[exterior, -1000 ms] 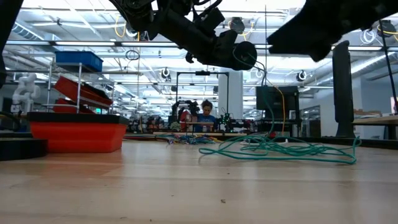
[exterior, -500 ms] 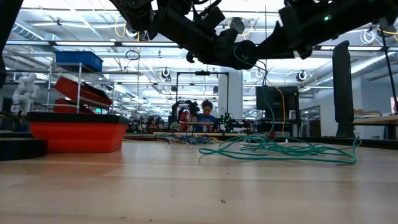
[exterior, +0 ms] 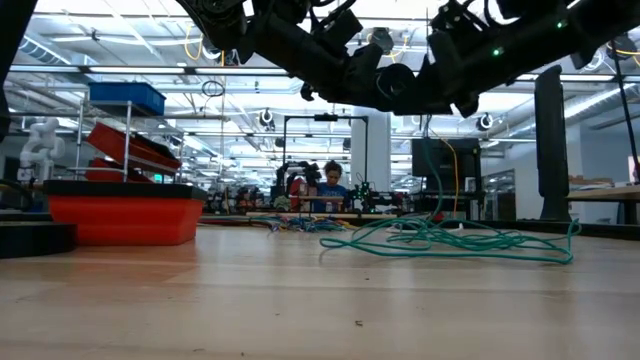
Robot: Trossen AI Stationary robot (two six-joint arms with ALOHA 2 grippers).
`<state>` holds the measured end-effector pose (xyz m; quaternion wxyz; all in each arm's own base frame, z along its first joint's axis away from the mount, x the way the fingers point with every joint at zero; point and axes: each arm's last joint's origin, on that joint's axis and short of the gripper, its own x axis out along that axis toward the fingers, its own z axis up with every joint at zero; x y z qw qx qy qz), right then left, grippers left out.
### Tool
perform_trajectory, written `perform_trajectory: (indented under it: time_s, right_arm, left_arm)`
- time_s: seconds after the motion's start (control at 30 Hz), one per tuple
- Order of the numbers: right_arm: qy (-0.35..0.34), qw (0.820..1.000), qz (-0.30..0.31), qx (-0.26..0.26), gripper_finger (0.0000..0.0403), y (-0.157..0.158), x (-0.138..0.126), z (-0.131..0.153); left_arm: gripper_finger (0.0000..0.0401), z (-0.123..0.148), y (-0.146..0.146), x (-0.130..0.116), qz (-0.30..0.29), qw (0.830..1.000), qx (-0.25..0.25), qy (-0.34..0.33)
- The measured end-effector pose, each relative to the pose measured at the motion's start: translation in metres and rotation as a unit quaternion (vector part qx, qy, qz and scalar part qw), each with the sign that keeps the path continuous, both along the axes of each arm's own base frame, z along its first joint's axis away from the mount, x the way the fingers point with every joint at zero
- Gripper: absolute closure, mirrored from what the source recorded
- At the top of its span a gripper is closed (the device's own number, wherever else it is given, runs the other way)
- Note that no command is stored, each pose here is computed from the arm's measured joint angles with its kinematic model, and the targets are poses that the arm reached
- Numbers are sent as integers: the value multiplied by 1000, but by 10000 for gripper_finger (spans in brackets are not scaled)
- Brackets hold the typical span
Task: Coil cords
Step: Uncoil the green wire from the spool
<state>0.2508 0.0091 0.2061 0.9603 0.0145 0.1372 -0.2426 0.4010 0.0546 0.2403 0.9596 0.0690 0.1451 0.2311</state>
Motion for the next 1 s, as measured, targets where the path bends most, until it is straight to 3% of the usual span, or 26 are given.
perform_trajectory:
  time_s: [0.17, 0.4, 0.6, 0.83, 1.0]
  right_arm:
    - [-10, 1000, 9, -14, 386, 3, 2, 2]
    - [-59, 997, 27, -47, 402, 14, 3, 16]
    - [-18, 992, -83, -90, 402, 17, -9, 16]
    - [52, 990, -130, -3, 403, 9, -28, -4]
    - [64, 993, -71, 73, 403, 14, -25, -12]
  left_arm:
    - [401, 0, 0, 0, 0, 1000, 0, 1]
    - [401, -1, 0, 0, 0, 1000, 0, 6]
    - [401, -1, 0, 0, 0, 1000, 1, 7]
    - [401, -1, 0, 0, 0, 1000, 2, 4]
    - [401, 1, 1, 0, 1, 1000, 3, -5]
